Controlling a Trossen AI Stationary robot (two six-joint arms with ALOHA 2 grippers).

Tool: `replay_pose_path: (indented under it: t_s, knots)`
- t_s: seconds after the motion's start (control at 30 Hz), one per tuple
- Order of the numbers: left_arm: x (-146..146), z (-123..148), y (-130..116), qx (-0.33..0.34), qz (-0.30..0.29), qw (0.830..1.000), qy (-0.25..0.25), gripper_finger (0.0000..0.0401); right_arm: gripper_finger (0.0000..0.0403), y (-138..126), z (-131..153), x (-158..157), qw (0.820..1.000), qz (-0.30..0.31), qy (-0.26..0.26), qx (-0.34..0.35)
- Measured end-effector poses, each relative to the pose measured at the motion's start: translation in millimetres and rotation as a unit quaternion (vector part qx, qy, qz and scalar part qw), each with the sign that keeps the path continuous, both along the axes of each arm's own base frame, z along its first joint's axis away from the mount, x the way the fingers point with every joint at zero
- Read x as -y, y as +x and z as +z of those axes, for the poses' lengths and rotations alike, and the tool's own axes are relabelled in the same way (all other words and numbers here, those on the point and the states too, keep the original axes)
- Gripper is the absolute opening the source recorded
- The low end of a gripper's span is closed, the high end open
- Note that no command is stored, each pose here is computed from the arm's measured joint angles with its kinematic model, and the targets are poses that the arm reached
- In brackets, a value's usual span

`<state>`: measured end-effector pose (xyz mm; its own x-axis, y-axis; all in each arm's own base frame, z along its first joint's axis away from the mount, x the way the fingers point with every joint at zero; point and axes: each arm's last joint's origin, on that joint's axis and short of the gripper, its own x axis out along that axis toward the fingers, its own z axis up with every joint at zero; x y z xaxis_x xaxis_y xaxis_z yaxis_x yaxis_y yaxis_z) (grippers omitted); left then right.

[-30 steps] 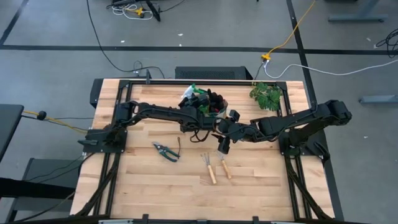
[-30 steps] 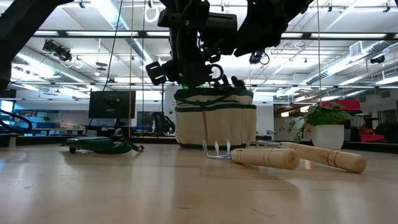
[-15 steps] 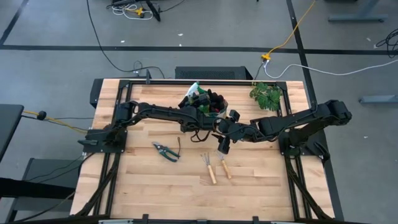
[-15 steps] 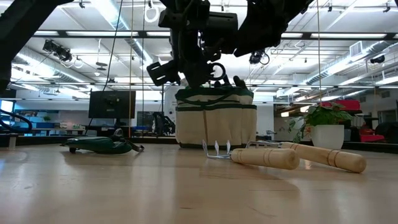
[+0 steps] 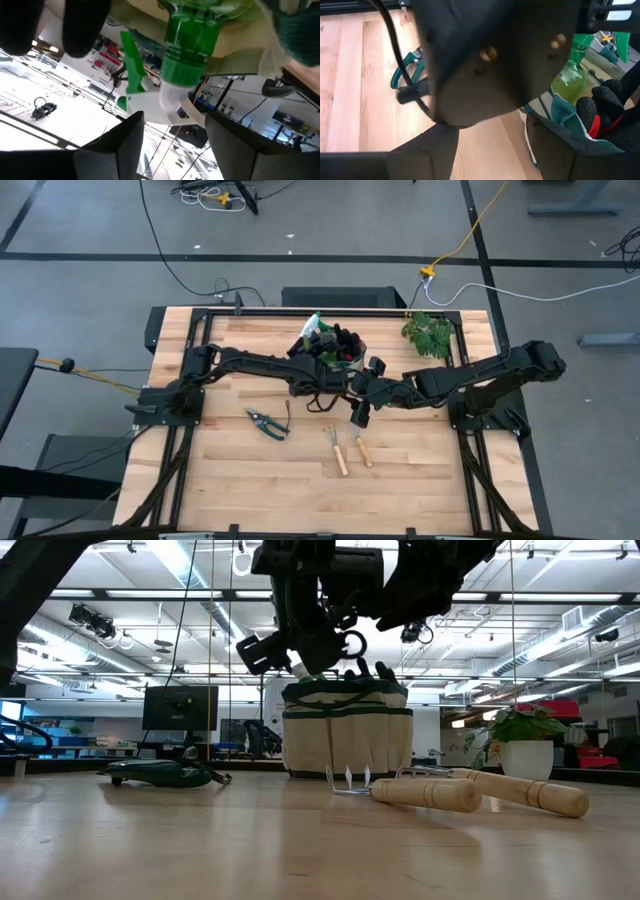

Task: Pick & Place Garden tools in Gardening bag
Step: Put the green spray into the tool bag, then put the pruning shears into the tool bag

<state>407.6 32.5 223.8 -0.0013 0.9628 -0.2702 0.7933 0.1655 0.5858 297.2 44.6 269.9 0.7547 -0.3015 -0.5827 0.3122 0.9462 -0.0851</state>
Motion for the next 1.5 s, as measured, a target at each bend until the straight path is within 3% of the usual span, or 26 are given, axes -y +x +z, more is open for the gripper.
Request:
replay_pose_path:
  t_s: [0.63, 0.73, 0.9, 1.0, 1.2, 1.3, 1.5]
  knots:
    - [8.5, 44.9, -22.0, 0.062, 0.000, 0.998, -0.010, 0.0233, 0.0233, -0.4, -0.5, 0.2, 1.000, 0.000, -0.001, -0.004]
    - [8.4, 56.6, -30.0, 0.082, 0.005, 0.997, -0.010, 0.0233, 0.0233, -0.4, -0.5, 0.2, 1.000, 0.000, -0.001, -0.004]
    - [8.2, 79.8, -43.6, 0.181, 0.026, 0.983, -0.027, 0.0233, 0.0233, -0.4, -0.5, 0.2, 1.000, -0.001, -0.001, -0.003]
    - [5.3, 96.7, -56.0, 0.273, 0.057, 0.955, -0.101, 0.0234, 0.0233, -0.4, -0.4, 0.4, 1.000, -0.004, -0.003, -0.002]
    - [-7.2, 127.2, -84.3, 0.427, 0.142, 0.868, -0.210, 0.0234, 0.0233, -0.4, -0.4, 0.4, 1.000, -0.005, -0.001, -0.001]
    - [-10.8, 138.4, -99.0, 0.465, 0.182, 0.823, -0.270, 0.0234, 0.0233, -0.4, -0.4, 0.3, 1.000, -0.009, 0.004, 0.000]
    - [-6.4, 155.0, -123.3, 0.475, 0.248, 0.721, -0.439, 0.0234, 0.0233, -0.4, -0.4, 0.1, 1.000, -0.007, 0.008, 0.000]
